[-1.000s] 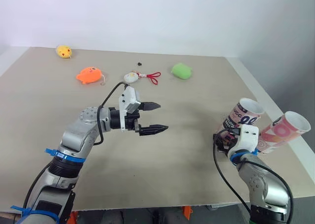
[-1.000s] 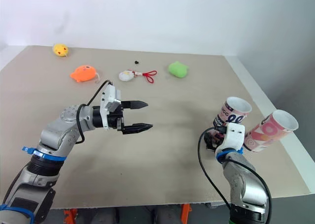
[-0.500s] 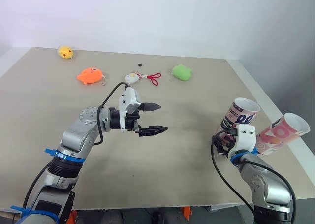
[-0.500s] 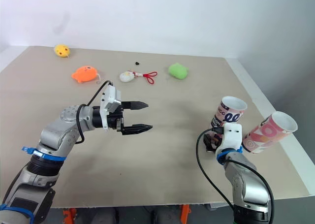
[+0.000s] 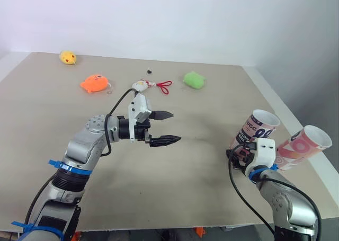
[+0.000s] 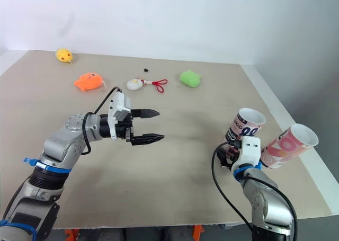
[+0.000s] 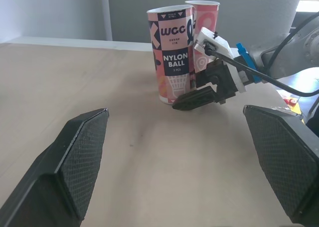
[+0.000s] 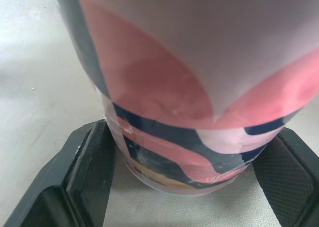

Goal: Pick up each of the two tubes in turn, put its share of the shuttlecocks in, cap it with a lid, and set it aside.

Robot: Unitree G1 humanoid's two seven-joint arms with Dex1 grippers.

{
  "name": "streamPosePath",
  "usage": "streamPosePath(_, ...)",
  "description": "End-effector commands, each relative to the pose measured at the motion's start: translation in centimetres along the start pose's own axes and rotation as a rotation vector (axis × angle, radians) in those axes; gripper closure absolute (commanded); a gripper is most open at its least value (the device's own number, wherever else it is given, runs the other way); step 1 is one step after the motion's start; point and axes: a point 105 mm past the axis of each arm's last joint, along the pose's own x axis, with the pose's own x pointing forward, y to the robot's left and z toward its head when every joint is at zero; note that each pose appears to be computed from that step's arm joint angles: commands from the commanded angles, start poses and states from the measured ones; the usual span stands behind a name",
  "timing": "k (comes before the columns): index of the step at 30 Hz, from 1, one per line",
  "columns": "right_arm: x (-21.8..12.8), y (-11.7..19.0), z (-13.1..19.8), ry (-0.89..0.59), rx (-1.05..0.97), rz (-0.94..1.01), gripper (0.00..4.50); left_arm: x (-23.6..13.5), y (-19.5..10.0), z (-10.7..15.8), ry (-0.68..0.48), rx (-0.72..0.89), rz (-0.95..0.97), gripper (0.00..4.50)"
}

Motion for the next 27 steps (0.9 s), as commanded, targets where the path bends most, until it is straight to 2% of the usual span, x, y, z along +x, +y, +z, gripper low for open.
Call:
streamPosePath(1, -1.0, 2.1, -12.9, 0.535, 0.114, 0.085, 0.28, 0.2, -0.4, 0.7, -0.01, 0.032, -0.015, 0.0)
streamPosePath(3, -1.1, 1.6, -13.0, 0.536, -0.007, 0.077, 0.28, 0.2, -0.4, 0.7, -0.01, 0.033, -0.015, 0.0)
streamPosePath(9, -3.4, 3.0, -14.8, 0.652, 0.008, 0.218, 0.28, 0.2, -0.4, 0.7, -0.011, 0.033, -0.012, 0.0)
streamPosePath(15, -5.5, 1.9, -16.4, 0.737, 0.011, 0.251, 0.28, 0.1, -0.5, 0.5, -0.005, 0.031, -0.012, 0.0)
streamPosePath(24, -6.9, 1.2, -17.1, 0.769, 0.012, 0.268, 0.28, 0.2, -0.5, 0.3, 0.0, 0.03, -0.013, 0.0)
streamPosePath(27, -8.1, 2.0, -17.2, 0.776, 0.012, 0.344, 0.28, 0.2, -0.5, 0.3, 0.001, 0.032, -0.011, 0.0)
